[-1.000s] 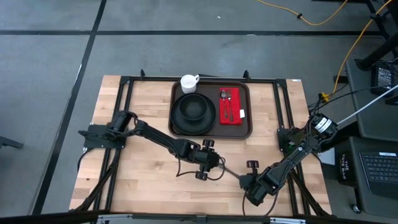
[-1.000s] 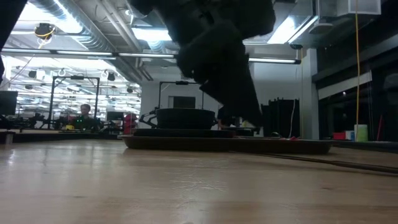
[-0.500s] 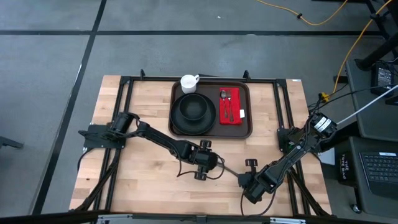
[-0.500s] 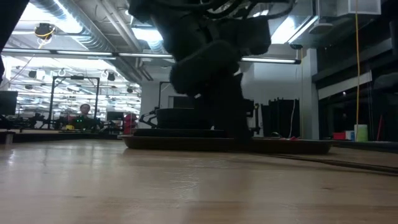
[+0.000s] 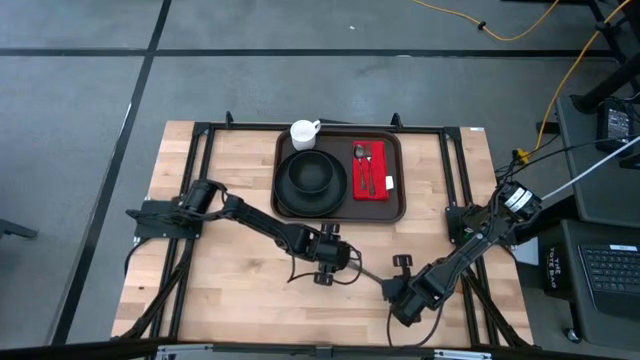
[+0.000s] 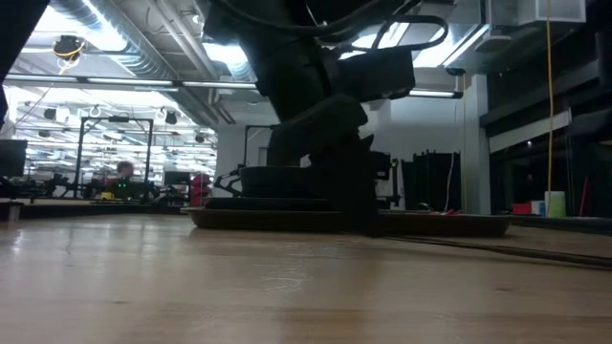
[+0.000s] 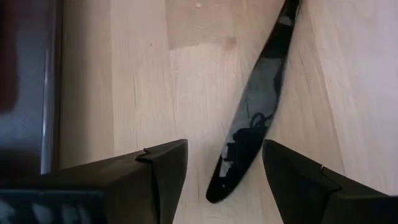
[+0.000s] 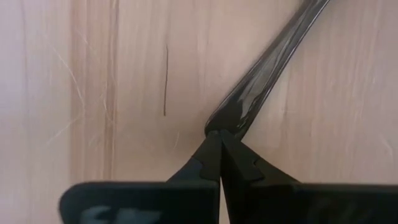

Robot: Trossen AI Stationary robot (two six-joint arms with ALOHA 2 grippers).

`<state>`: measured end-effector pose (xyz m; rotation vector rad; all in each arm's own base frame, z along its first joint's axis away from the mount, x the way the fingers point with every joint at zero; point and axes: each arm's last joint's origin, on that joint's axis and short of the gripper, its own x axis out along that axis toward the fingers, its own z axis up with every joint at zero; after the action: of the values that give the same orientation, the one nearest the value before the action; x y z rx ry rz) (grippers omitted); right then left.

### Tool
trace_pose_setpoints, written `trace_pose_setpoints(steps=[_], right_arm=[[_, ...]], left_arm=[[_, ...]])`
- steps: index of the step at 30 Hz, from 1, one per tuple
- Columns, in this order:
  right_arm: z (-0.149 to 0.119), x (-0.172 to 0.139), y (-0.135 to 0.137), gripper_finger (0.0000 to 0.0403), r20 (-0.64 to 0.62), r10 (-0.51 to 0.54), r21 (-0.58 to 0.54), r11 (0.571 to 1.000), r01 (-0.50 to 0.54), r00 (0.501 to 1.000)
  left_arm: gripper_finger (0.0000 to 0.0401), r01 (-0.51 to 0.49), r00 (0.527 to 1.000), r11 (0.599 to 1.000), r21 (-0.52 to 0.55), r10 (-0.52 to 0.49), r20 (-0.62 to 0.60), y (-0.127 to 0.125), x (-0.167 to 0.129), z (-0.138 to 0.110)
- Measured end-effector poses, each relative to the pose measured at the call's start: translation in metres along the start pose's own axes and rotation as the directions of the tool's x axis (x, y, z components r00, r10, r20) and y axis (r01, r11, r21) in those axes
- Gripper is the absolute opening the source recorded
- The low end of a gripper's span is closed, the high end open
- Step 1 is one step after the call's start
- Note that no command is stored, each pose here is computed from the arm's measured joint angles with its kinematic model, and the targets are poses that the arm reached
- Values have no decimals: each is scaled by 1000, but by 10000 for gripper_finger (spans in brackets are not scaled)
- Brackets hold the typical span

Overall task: Set up tray
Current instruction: Put the black knife on the red napkin to the right of the black fork

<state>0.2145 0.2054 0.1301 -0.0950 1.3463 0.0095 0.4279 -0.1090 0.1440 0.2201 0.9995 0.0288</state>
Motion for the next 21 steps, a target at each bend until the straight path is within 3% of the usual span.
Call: trace_pose_setpoints(steps=[6, 21], right_arm=[[2, 0, -2, 3, 1, -2, 4, 1000, 2, 1000], [2, 0, -2, 3, 2, -2, 2, 1000, 2, 1000]], left_arm=[[200, 90, 996, 996, -2, -90, -9, -2, 0, 0], [194, 63, 998, 998, -20, -64, -25, 5, 5, -2]])
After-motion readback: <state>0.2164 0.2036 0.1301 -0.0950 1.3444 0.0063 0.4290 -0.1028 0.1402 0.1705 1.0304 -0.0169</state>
